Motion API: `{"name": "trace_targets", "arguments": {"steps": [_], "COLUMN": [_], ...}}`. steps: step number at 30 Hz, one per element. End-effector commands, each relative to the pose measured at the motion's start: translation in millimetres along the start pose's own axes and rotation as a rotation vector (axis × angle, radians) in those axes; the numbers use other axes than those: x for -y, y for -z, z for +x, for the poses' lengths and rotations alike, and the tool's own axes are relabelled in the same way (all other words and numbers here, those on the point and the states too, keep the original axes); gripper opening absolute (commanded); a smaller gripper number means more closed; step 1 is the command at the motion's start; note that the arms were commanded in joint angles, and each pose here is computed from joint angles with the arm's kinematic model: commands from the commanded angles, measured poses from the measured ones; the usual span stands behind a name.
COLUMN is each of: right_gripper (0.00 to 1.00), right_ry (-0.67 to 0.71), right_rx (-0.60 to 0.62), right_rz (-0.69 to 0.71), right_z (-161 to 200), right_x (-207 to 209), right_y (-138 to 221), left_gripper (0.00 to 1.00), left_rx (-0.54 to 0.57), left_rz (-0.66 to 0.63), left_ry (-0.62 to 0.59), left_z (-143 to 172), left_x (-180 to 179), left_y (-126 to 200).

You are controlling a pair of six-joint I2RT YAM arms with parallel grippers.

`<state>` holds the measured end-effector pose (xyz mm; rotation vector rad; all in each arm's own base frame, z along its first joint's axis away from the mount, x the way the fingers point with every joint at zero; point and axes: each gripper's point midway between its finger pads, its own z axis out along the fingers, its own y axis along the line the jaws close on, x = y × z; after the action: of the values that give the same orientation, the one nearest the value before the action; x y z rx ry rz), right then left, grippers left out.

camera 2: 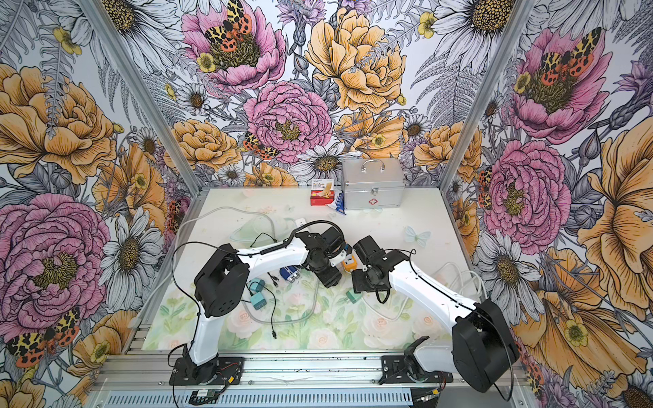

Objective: Unplug the electric shaver
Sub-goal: Pick up the electric shaver from the center of the board.

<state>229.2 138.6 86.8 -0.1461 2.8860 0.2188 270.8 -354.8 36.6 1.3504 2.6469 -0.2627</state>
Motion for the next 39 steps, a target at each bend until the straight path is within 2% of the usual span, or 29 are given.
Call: {"name": "trace_targets", "arguments": {"steps": [1,4,9,18,24,31,36,39], "right_gripper": [0.66,0.66,0.66,0.67,0.67,0.63,0.57,0.57], "right_ry": [-0.016,-0.025,-0.045,-0.088,-0.097,-0.106,-0.12,-0.108], "right_rx": [0.069,0.09,0.12,0.135,0.141,0.169,0.22,0.294], "right_rz": [0.019,0.022,0.029,0.003,-0.002,-0.008,-0.051,-0.063], "right_z": [-15,-17,-21,-20,-19,-18,-16,-20], "right_x": [3,5,9,7,7,9,7,10], "right_y": [13,17,23,19,19,20,21,25], "left_gripper": [0.61,0.58,0.57,0.65,0.65,0.49,0.48,0.48], "left_rx": [-0.026,-0.037,-0.059,-0.093,-0.087,-0.033,0.037,0.051], "left_rz": [0.042,0.053,0.039,0.003,-0.004,-0.006,0.086,0.127], "left_ry": [-0.024,-0.027,-0.043,-0.057,-0.054,-0.059,-0.05,-0.066], "left_z": [5,7,12,19,15,5,0,4], "left_x": [7,9,13,13,11,12,25,33], "left_y": [-12,-17,-24,-37,-37,-15,17,29]}}
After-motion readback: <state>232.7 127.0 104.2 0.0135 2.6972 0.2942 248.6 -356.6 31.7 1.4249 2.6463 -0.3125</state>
